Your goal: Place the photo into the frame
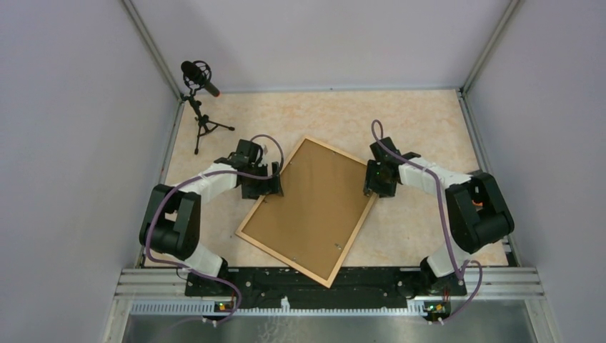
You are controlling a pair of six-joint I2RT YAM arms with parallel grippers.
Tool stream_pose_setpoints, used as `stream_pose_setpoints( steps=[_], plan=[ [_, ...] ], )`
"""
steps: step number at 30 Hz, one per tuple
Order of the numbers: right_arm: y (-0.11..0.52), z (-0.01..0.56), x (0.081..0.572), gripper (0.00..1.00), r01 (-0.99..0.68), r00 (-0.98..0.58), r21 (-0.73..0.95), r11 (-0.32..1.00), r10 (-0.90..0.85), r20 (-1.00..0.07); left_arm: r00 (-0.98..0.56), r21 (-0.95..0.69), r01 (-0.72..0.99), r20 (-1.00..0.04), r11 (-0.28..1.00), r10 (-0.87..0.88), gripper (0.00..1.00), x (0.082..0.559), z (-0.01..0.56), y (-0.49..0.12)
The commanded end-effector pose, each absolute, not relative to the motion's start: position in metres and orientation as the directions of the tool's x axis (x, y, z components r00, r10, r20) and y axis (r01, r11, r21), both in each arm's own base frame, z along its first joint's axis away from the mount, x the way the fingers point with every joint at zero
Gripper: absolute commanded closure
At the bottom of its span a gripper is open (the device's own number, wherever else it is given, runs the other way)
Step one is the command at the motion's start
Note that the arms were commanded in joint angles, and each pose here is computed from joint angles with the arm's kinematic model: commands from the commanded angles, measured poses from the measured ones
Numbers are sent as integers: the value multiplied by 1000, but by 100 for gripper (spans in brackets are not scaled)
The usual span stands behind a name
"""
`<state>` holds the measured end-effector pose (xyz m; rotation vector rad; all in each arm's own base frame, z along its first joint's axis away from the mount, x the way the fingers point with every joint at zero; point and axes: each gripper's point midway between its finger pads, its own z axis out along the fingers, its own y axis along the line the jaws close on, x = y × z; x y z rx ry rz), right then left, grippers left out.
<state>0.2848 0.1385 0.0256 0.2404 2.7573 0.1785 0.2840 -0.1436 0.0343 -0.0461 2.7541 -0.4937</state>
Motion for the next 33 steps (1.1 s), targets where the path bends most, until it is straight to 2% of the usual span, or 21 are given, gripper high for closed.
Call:
stream_pose_setpoints(
  steps=[1, 4, 6, 8, 11, 15, 22, 30, 32, 33],
  plan=[
    [144, 30, 300, 48, 134, -906, 157, 978, 185, -381, -959, -368, 21, -269, 930, -85, 9, 267, 28, -147],
    [144, 24, 297, 50, 140, -910, 156, 978, 189, -368, -959, -367, 21, -269, 930, -85, 9, 267, 28, -147],
    [145, 20, 297, 55, 144, -912, 158, 977, 193, -362, -959, -368, 21, -270, 930, -85, 9, 266, 29, -147],
    [145, 18, 297, 63, 149, -913, 159, 976, 198, -357, -959, -368, 21, -270, 930, -85, 9, 267, 29, -147],
    [147, 20, 298, 85, 155, -910, 168, 974, 207, -360, -961, -374, 21, -265, 927, -85, 9, 265, 28, -148],
    [150, 24, 301, 100, 152, -905, 186, 971, 212, -368, -962, -382, 15, -256, 924, -90, 9, 264, 27, -149],
    [162, 31, 315, 100, 102, -905, 224, 969, 184, -384, -974, -459, -5, -201, 888, -110, 9, 251, 25, -161],
    [181, 46, 367, 100, -103, -887, 308, 946, 53, -459, -985, -632, -79, -72, 771, -160, 9, 217, 26, -187],
    [186, 43, 379, 100, -153, -893, 302, 941, 0, -451, -984, -657, -89, -60, 749, -170, 10, 211, 30, -190],
    [188, 45, 386, 96, -174, -893, 290, 941, -27, -450, -983, -663, -90, -63, 743, -175, 10, 208, 33, -191]
  ],
)
